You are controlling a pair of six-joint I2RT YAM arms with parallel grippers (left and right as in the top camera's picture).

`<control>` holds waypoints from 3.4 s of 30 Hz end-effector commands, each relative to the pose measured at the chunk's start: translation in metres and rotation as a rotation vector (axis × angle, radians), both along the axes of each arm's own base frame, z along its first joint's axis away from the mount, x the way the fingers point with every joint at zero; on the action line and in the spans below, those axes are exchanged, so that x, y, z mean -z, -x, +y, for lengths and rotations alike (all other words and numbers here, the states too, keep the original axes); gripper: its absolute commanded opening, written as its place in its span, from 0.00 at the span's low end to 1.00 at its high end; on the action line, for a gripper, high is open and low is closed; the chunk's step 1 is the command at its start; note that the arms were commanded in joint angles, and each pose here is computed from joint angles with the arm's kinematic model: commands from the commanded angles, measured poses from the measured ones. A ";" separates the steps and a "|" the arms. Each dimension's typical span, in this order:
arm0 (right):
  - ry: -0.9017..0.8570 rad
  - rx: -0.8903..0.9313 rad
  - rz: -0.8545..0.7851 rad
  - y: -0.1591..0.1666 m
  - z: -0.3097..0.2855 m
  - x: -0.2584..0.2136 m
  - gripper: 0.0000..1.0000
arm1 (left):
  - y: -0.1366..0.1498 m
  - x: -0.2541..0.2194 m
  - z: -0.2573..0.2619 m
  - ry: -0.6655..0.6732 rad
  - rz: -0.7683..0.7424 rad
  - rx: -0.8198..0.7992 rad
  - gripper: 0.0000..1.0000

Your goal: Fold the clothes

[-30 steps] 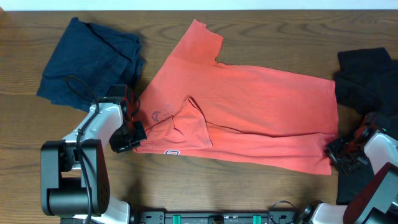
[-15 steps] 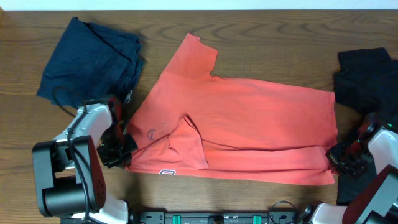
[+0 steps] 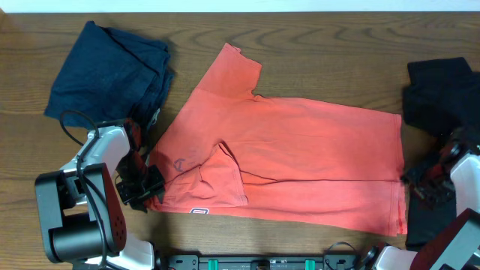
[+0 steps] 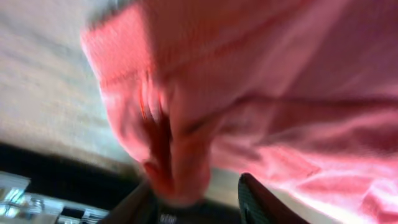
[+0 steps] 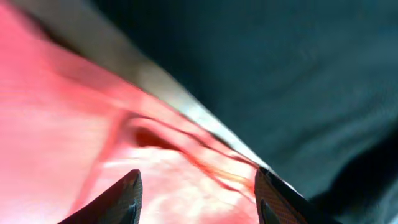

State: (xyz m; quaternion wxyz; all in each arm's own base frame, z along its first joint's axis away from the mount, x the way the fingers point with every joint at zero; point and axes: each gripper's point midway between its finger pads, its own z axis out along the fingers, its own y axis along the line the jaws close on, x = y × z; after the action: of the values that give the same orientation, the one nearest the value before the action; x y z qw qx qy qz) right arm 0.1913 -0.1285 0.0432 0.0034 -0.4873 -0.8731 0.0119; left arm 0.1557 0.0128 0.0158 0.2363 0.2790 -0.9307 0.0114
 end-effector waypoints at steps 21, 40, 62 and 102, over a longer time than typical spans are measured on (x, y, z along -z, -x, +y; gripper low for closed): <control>-0.150 -0.304 -0.663 -0.127 0.028 -0.129 0.70 | -0.213 -0.160 -0.111 0.195 -1.098 0.586 0.64; -0.143 -0.307 -0.657 -0.127 0.027 -0.128 0.70 | -0.386 -0.064 -0.139 0.169 -1.197 0.843 0.72; -0.143 -0.306 -0.655 -0.127 0.028 -0.128 0.67 | -0.433 0.002 -0.192 0.155 -1.372 0.871 0.44; 0.111 -0.435 -0.572 -0.180 -0.009 -0.078 0.70 | -0.352 -0.149 -0.157 0.143 -1.240 0.813 0.06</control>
State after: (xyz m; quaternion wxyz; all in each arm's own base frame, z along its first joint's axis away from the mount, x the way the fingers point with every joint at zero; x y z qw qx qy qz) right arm 0.3626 -0.1278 0.1419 -0.2848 -0.2722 -0.9139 -0.0975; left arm 0.5099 -0.1470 0.1520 -0.3221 -0.1561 -0.9226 0.1440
